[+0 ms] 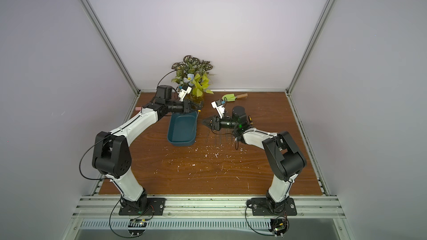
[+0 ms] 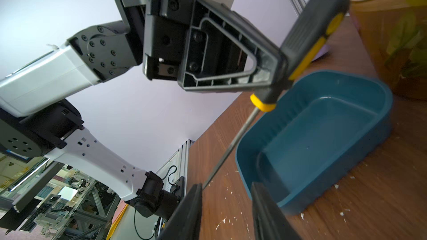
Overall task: Take the file tool out of the storage box
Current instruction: Pick up the file tool from the storage box.
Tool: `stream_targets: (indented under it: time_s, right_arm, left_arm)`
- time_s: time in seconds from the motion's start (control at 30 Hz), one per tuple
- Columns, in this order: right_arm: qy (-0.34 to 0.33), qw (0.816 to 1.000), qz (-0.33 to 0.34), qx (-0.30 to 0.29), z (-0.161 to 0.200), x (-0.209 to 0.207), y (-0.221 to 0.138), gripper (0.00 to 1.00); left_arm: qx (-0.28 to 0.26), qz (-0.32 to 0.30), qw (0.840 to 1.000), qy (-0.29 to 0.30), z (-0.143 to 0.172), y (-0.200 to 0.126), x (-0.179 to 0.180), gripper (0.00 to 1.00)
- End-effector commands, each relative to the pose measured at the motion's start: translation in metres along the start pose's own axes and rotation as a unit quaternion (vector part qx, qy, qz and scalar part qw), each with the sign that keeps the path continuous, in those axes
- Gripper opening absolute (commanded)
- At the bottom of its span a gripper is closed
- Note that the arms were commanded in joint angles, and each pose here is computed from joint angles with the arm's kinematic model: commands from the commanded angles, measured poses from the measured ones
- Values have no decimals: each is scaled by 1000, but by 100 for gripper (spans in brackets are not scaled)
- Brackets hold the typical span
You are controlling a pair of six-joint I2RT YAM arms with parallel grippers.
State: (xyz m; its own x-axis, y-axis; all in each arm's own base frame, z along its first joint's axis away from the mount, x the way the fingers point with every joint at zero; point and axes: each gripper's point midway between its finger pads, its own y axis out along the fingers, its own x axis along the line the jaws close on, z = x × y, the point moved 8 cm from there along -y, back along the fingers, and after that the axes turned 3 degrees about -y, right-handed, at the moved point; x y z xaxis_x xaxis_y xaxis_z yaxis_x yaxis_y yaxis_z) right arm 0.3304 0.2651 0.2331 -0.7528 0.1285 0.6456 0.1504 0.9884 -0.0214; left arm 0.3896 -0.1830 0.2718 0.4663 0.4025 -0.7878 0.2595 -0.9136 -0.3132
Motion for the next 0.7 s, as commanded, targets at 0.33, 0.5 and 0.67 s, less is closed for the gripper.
stream_targets:
  time_s: [0.33,0.5,0.67]
  right_arm:
    - [-17,998,-28,-49,-39,3,24,25]
    - [-4,998,-28,-55,-40,0,26,7]
    - [4,997,-39,-64,-40,1,27,0]
  left_arm:
    - [-13,33,999,18,-3,-11,-13,0]
    - [-14,34,999,19,-3,-12,-14,0]
    - [-17,37,999,21,-3,-12,-14,0]
